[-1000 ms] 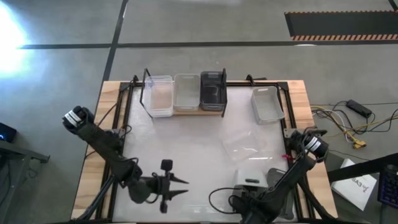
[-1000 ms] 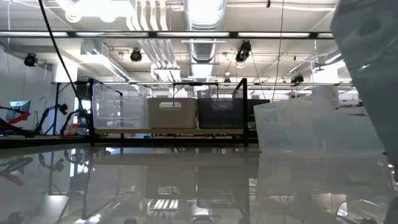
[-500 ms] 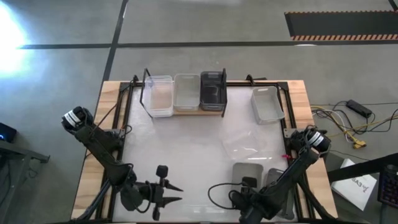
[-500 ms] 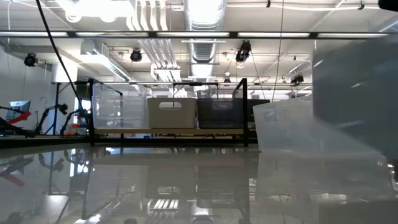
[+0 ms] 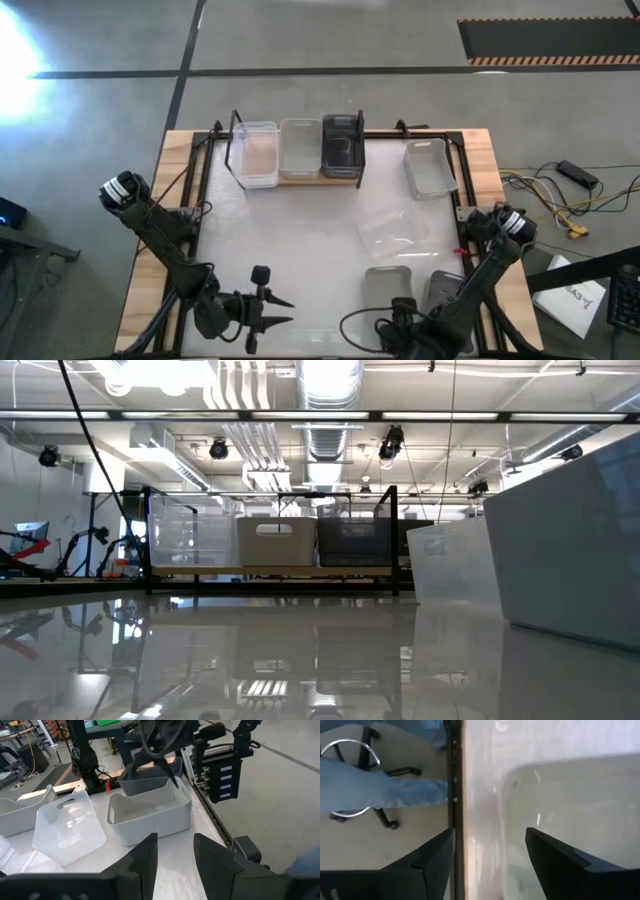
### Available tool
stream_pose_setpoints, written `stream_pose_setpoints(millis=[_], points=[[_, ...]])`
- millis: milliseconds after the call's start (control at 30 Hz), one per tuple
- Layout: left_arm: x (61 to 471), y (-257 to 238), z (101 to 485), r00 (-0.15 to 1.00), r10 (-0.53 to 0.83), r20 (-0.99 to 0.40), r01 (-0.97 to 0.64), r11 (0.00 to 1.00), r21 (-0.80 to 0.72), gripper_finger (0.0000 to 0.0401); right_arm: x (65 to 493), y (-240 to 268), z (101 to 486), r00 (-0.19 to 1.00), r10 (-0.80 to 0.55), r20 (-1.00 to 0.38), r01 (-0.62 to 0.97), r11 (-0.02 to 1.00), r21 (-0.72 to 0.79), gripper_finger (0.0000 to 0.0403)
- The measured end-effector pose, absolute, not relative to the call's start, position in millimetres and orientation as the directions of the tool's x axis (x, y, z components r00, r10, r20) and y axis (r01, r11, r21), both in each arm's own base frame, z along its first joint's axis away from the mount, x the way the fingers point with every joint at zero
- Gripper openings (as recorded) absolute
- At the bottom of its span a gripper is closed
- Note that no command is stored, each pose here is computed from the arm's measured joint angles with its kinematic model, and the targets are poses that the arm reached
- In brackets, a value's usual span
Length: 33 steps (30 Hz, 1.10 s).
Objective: Stack baskets on shelf by color
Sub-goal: Stack the bottom gray bin on top of the gray bin on the shelf
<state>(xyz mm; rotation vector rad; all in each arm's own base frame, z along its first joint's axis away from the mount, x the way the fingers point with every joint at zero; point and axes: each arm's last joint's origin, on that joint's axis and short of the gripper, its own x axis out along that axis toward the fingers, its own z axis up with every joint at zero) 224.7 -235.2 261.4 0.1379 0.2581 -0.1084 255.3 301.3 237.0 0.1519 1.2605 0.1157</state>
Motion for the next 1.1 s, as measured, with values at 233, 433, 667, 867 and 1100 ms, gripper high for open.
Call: stream_pose_setpoints(millis=[233,433,667,867,1100], points=[[217,-238,262,0.964,-0.058,-0.258,0.099,0.984,0.146,0.0111,268,312,196,0.268,0.101,-0.958,0.004,0.994,0.106,0.0167],[183,-243,275,0.968,0.053,-0.244,-0.017,0.989,0.148,0.0111,303,315,189,0.300,0.103,-0.948,-0.067,0.994,0.087,0.0023],[155,-245,281,0.972,0.176,-0.155,-0.153,0.977,0.147,0.0111,394,277,192,0.419,0.070,-0.905,-0.135,0.991,0.014,0.0009],[151,-247,281,0.973,0.172,-0.153,-0.148,0.977,0.154,0.0111,471,213,189,0.493,0.028,-0.870,-0.125,0.991,-0.039,0.0009],[149,-247,277,0.974,0.166,-0.156,-0.141,0.977,0.161,0.0111,508,145,206,0.515,-0.038,-0.856,-0.112,0.987,-0.111,0.0033]])
